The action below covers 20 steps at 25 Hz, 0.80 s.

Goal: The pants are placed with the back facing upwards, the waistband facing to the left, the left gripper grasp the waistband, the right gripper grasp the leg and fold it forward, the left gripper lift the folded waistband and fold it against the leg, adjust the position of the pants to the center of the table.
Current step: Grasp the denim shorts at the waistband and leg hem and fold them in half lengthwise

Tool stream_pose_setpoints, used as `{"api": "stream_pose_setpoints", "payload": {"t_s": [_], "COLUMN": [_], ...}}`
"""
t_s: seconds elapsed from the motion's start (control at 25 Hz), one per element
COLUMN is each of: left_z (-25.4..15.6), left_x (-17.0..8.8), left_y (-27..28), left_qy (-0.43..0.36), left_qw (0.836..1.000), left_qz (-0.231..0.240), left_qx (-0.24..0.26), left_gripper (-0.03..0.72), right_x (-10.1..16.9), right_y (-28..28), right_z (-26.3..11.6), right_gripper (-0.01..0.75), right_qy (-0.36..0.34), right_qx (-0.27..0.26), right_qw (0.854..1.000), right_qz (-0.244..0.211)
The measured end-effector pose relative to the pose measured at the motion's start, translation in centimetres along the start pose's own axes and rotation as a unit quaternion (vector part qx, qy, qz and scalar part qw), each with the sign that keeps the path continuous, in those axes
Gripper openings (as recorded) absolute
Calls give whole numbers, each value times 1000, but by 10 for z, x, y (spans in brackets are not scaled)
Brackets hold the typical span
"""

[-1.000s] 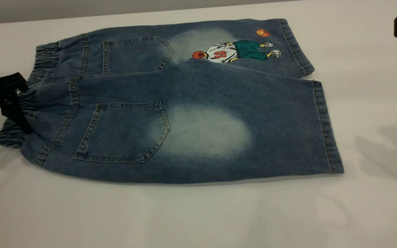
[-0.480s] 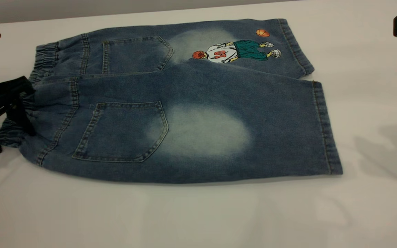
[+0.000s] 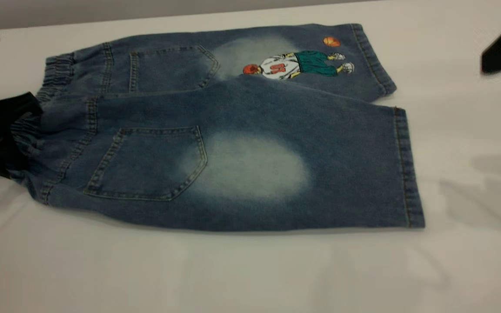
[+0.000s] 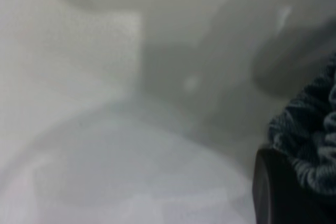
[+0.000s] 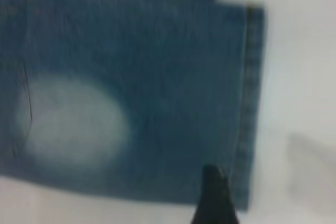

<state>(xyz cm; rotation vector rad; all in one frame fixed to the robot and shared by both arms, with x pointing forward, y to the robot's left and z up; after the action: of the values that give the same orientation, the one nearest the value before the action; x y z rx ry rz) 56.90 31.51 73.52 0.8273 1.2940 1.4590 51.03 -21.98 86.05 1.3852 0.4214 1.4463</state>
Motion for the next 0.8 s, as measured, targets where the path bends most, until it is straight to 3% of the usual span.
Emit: {"api": "stream_pose_setpoints", "payload": {"t_s": [0.2,0.48,0.68,0.8], "left_z": [1,6,3,2], "left_x": [-19,-42,-43,-43], "left_y": [10,28,29,30], "left_qy": [-45,-81,-82,-83], "left_qw": [999,996,996,996], "left_qz": [-9,-24,-24,-25], "left_qx": [-10,-36,-27,-26], "left_gripper": [113,87,87,87], "right_x": [-13,-24,-22,-33], "right_y": [-30,-68,-88,-100], "right_z": [-22,-41,-48,-47], "right_gripper": [442,442,442,442], "right_qy": [-25,-58,-77,-80], "right_qx": [74,124,136,126], "right_qw": [997,990,986,988], "right_qz": [-3,14,50,38]}}
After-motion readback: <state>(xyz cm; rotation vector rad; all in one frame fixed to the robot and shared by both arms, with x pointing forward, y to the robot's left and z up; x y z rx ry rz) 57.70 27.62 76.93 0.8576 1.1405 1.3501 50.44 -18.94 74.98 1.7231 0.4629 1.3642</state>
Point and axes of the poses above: a point on each arm's last joint axis where the gripper is mounted, y pointing back along that axis away from the gripper, x along the wrist's bending axis when the last joint is at zero, z = x × y, the point moved 10 cm from there along -y, pointing out along that axis toward the gripper, and after that the axes turned 12 degrees about -y, right-handed, at the moved point
